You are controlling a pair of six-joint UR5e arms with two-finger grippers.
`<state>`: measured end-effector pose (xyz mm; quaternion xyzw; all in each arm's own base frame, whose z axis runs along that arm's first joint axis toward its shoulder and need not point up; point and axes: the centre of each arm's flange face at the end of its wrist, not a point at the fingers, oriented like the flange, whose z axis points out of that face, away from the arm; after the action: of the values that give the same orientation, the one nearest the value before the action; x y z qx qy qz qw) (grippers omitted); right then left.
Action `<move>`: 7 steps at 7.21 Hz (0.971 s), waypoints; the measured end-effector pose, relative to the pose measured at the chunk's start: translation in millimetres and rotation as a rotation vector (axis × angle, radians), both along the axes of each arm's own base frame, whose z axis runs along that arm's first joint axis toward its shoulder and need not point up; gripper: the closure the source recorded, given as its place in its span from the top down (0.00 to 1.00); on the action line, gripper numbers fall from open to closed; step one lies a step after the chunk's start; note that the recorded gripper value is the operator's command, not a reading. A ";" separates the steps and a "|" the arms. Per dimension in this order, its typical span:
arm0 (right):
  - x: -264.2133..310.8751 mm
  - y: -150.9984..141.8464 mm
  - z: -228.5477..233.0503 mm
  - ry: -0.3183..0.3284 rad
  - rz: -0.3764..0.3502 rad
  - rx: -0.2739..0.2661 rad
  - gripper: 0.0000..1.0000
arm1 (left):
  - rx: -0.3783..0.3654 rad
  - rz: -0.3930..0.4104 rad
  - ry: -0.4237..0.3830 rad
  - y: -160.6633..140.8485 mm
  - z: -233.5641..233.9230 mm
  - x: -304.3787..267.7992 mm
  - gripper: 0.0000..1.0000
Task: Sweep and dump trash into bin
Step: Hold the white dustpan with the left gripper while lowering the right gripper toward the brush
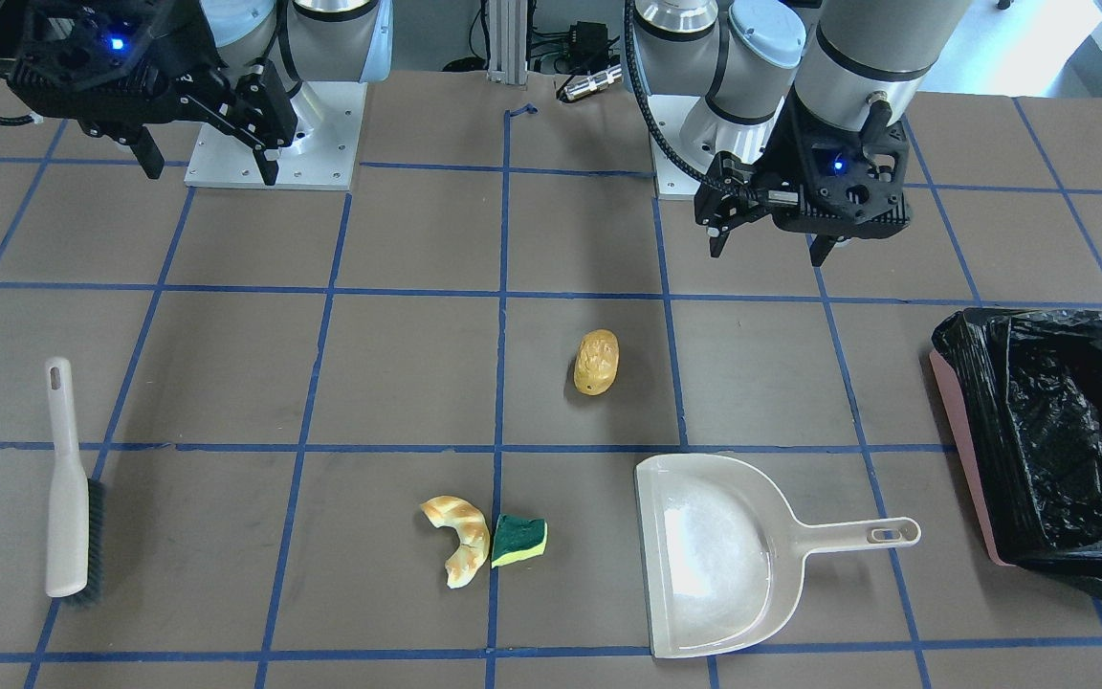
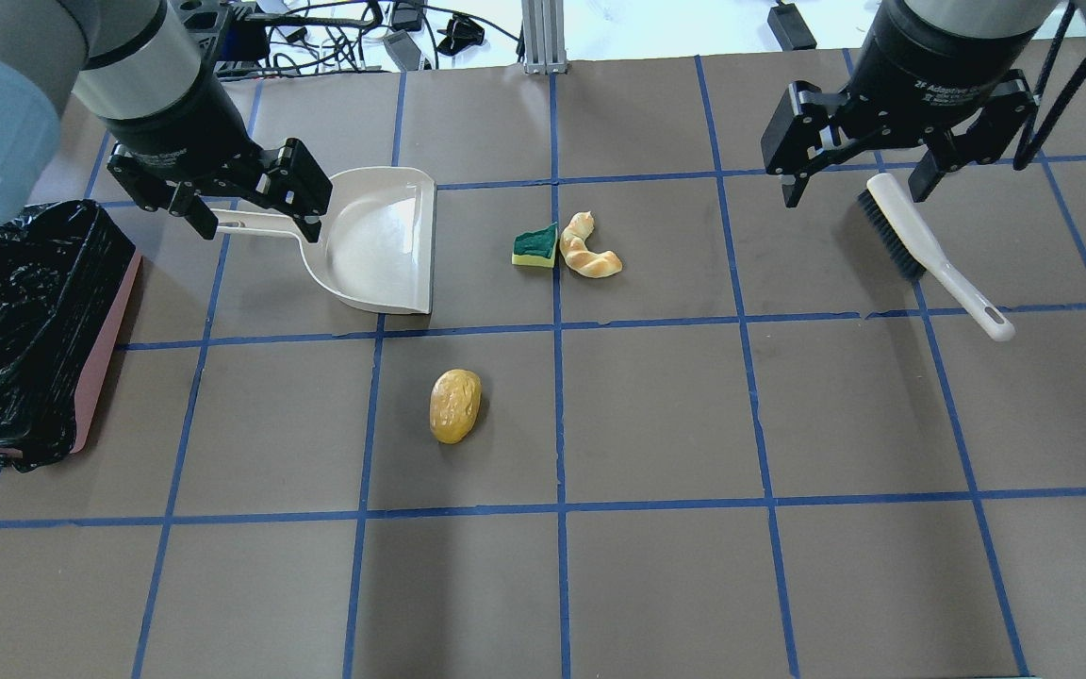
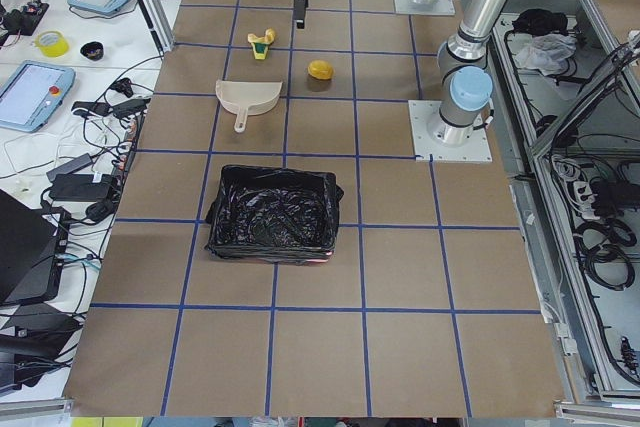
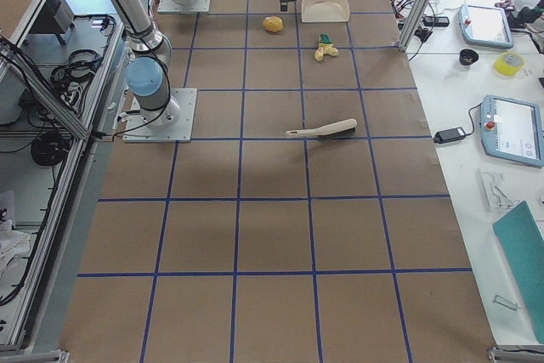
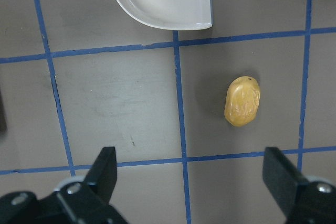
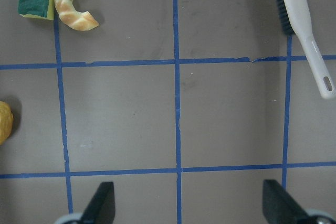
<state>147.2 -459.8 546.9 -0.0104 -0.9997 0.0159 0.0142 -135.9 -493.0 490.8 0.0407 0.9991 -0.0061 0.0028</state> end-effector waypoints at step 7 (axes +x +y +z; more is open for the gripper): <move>-5.5 -18.0 -44.3 0.004 0.093 0.090 1.00 | -0.018 0.136 0.010 -21.9 -11.9 24.5 1.00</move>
<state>141.8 -477.8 502.6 0.0367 -0.9988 -0.0284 0.0161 -111.5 -514.8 479.0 -0.0273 0.9995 -0.0152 -0.0014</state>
